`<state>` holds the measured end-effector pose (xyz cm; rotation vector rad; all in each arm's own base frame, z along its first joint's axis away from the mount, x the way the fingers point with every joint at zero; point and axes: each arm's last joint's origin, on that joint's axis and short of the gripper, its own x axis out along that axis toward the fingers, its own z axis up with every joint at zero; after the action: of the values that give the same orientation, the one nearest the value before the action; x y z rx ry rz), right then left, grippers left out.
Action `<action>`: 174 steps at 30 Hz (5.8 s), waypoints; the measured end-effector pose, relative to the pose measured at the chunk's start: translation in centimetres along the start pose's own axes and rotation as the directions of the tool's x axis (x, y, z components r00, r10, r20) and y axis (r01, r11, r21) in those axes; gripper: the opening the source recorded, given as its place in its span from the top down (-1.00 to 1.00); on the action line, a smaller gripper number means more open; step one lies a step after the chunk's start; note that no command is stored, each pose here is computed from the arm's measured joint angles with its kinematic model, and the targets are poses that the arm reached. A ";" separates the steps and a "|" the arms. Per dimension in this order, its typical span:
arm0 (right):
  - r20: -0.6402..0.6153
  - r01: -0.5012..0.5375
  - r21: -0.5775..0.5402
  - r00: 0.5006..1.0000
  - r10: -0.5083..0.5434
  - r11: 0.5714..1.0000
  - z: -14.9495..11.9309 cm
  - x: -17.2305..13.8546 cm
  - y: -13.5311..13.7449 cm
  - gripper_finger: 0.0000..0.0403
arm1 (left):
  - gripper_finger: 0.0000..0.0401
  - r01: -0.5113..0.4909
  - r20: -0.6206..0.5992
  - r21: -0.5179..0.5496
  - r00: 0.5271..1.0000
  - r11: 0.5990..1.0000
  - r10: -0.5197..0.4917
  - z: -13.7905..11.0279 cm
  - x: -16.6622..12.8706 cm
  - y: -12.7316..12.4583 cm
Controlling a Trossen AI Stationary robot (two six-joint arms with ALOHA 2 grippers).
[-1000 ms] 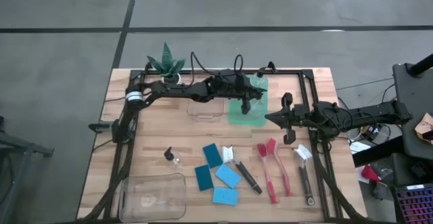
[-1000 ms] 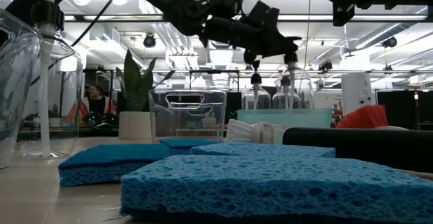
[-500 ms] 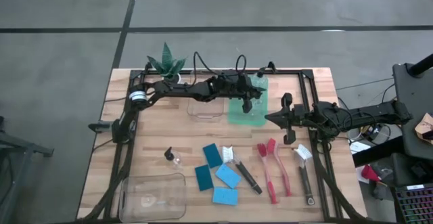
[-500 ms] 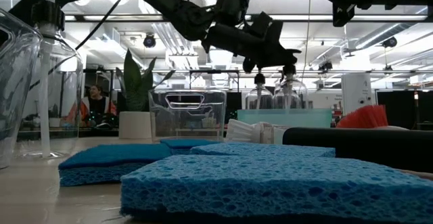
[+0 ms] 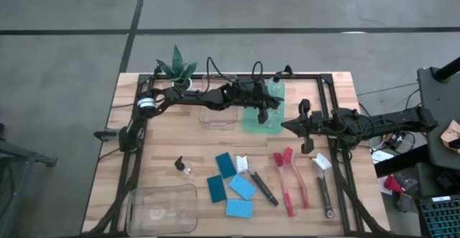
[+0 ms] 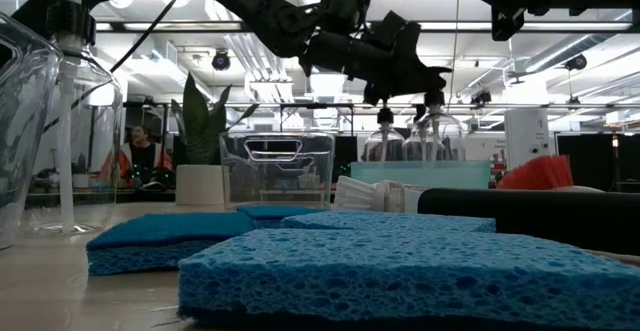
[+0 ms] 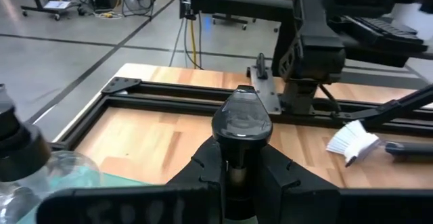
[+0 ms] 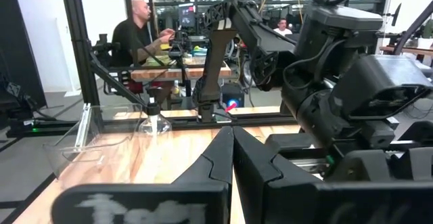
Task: Pick & Place Kitchen Sink Supplies
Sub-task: Put the transparent soap dispenser into the green bin
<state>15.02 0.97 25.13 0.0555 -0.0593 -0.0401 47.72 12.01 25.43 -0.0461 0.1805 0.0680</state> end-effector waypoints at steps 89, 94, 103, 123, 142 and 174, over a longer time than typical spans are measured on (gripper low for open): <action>-0.037 -0.002 0.013 0.999 0.002 1.000 -0.4 0.0 0.0 0.96 | 0.10 0.071 -0.570 -0.123 0.812 0.990 -0.128 8.8 -18.7 -7.1; -0.039 -0.002 0.013 0.999 0.002 1.000 -0.4 0.0 0.0 0.96 | 0.10 0.080 -0.611 -0.157 0.775 0.984 -0.160 9.5 -21.8 -9.2; -0.039 -0.002 -0.016 0.999 0.002 1.000 -0.4 0.0 0.0 0.96 | 0.10 -0.118 -0.688 -0.422 0.688 0.899 -0.233 9.5 -25.3 -13.4; -0.031 -0.003 -0.038 1.000 0.002 0.999 -0.2 0.0 0.0 0.96 | 0.09 -0.616 -0.888 -0.387 0.450 0.686 -0.097 7.1 -29.4 -18.5; -0.029 -0.003 -0.053 1.000 0.001 0.999 -0.2 0.0 0.0 0.96 | 0.08 -0.675 -0.952 -0.207 0.306 0.709 0.014 4.4 -26.7 -20.7; -0.030 -0.003 -0.034 1.000 0.002 0.999 -0.2 0.0 0.0 0.96 | 0.54 -0.628 -0.958 -0.162 0.284 0.761 0.031 2.9 -26.5 -22.0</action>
<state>14.99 0.97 24.96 0.0217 -0.0290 -0.0379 23.80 -11.49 33.93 -0.6341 1.3838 0.5685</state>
